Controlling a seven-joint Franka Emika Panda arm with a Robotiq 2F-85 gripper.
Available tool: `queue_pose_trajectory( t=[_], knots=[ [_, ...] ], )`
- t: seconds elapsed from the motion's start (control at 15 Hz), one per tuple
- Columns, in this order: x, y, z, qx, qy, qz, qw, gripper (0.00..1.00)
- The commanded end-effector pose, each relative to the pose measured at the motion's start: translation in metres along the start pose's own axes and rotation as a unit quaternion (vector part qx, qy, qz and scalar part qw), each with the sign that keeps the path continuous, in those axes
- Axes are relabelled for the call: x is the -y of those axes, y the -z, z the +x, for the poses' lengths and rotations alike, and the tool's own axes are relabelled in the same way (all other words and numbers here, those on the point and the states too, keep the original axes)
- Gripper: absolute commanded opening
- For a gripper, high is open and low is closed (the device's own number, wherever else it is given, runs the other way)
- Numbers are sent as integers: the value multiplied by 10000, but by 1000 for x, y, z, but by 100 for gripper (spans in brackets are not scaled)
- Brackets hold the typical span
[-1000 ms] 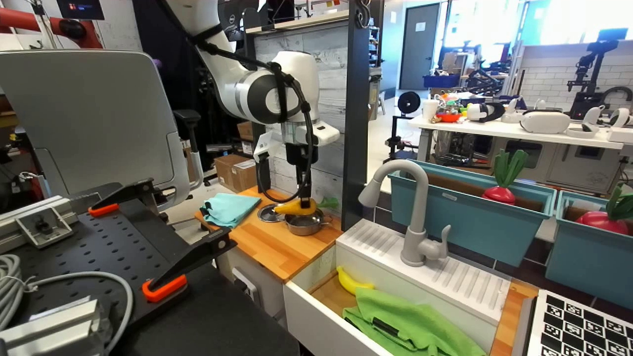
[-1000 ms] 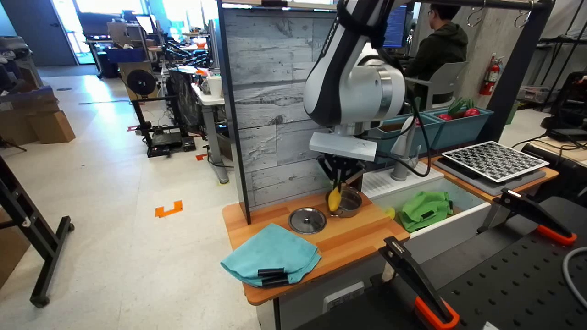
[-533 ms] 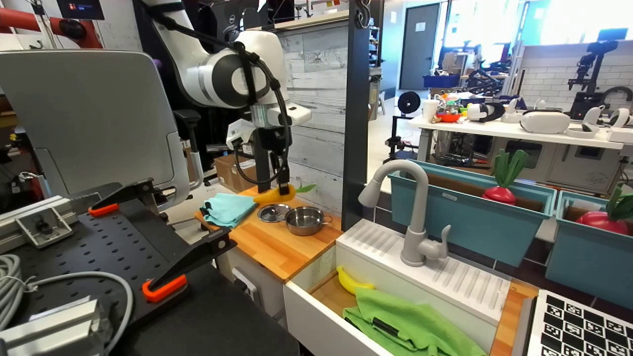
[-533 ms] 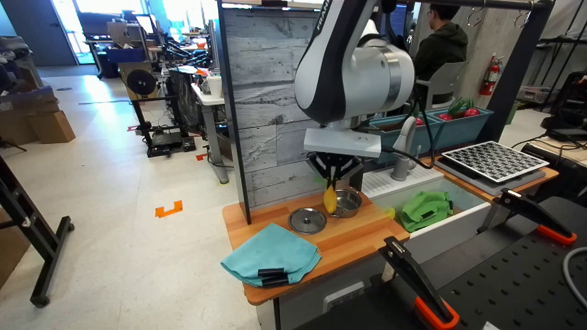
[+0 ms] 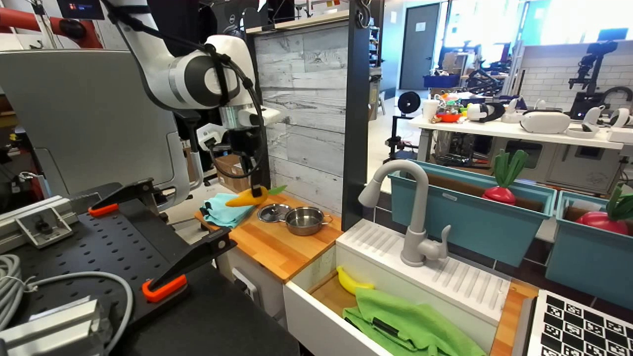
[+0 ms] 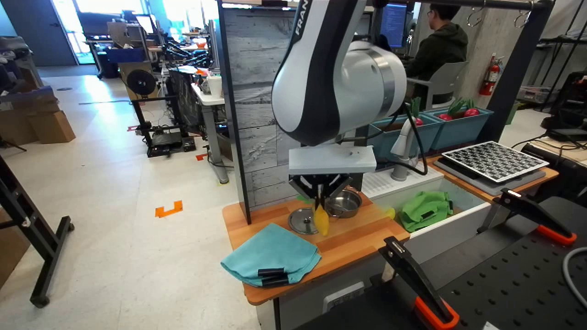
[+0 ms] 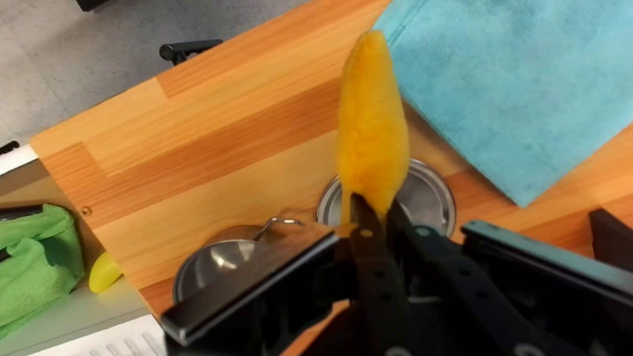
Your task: Pick up the carrot plush toy from the silver pot and put it on the countertop.
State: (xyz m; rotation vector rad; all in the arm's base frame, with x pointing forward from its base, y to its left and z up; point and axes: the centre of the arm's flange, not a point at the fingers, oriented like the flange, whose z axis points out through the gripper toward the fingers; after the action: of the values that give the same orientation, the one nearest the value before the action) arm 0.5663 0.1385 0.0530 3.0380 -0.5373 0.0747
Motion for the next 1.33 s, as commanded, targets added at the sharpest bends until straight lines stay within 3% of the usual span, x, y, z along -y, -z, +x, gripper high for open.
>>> queue_pose_trajectory(
  t=[0.0,0.47,0.93,1.0,1.07,1.27],
  knots=[
    [6,-16,-13,-58,300,-197,9993,2],
    [3,-49,-12,82,400,-512,9979,2],
    [4,-54,1,115,300,-506,9982,2],
    [4,-53,2,122,301,-506,9982,32],
    [5,-53,3,122,308,-514,9981,33],
    [6,-46,3,154,316,-434,9984,55]
  ],
)
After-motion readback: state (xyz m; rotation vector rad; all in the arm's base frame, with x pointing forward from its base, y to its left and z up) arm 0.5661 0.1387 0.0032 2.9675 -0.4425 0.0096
